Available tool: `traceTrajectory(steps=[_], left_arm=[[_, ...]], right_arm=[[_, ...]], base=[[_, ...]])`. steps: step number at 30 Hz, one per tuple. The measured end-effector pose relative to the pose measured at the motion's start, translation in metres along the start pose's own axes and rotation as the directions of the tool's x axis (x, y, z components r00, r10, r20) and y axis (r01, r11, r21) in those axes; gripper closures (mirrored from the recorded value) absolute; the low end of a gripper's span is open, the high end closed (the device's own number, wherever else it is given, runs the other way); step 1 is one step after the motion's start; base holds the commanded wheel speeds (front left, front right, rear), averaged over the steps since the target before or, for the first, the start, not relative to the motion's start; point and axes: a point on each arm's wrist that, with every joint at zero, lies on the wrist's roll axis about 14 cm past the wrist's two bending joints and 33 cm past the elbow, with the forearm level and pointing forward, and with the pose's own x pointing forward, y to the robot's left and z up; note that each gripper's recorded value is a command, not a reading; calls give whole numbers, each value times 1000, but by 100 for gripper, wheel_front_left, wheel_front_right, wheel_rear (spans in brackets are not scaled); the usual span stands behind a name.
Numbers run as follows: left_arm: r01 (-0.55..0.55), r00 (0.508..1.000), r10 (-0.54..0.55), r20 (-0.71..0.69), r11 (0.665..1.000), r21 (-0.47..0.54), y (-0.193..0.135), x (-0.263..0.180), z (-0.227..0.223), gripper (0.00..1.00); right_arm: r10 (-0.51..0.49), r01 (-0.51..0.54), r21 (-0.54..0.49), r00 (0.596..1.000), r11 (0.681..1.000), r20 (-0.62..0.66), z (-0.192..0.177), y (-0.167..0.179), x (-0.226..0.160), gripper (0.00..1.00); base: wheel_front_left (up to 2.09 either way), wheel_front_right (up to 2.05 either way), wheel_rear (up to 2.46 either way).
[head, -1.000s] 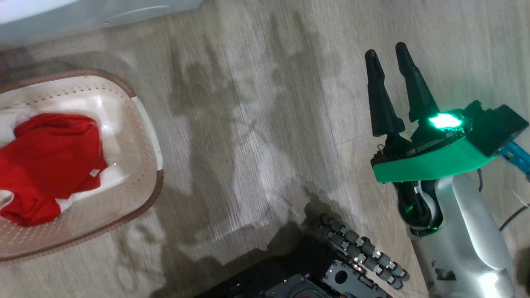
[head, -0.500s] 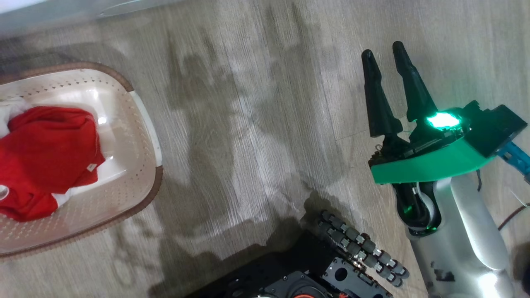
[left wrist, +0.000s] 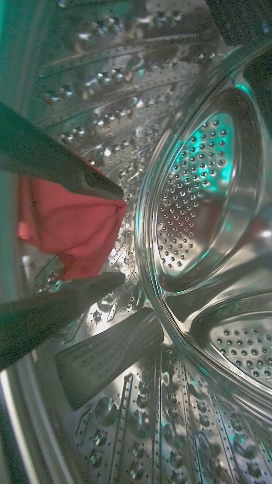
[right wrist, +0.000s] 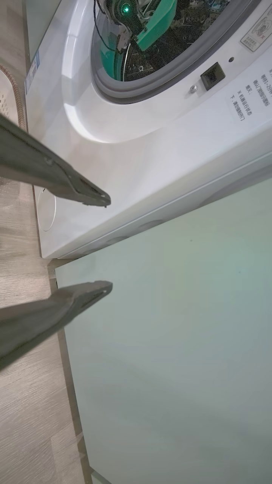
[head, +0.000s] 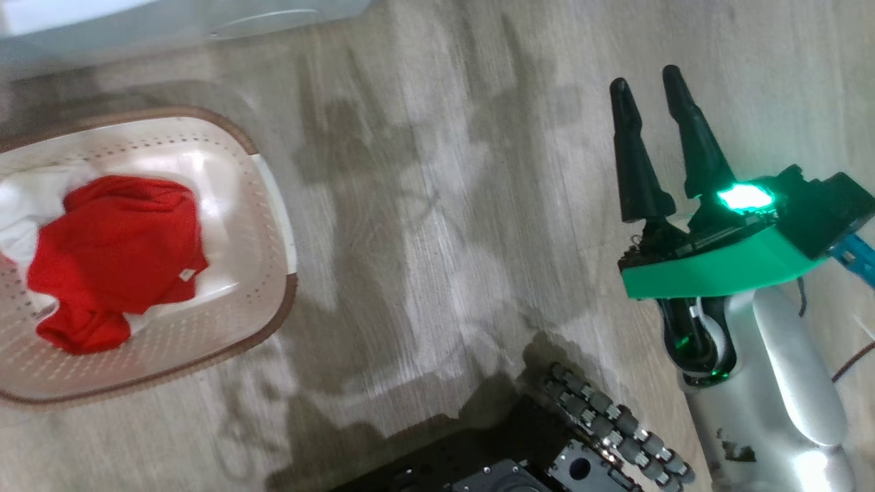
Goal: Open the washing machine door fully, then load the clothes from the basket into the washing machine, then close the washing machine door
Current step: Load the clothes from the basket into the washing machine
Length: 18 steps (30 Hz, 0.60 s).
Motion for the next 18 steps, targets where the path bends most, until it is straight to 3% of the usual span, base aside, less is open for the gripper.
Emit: traceTrajectory(steps=[6, 18], left_arm=[[18, 1000, -17, 10, 999, -29, -3, -36, -7, 0], [12, 974, -5, 228, 1000, -28, -7, -136, 57, 0]], right_arm=[[39, -39, -10, 999, 999, 20, 4, 13, 6, 0], [121, -119, -29, 991, 992, 59, 15, 42, 12, 0]], base=[[0, 0, 0], [0, 0, 0]])
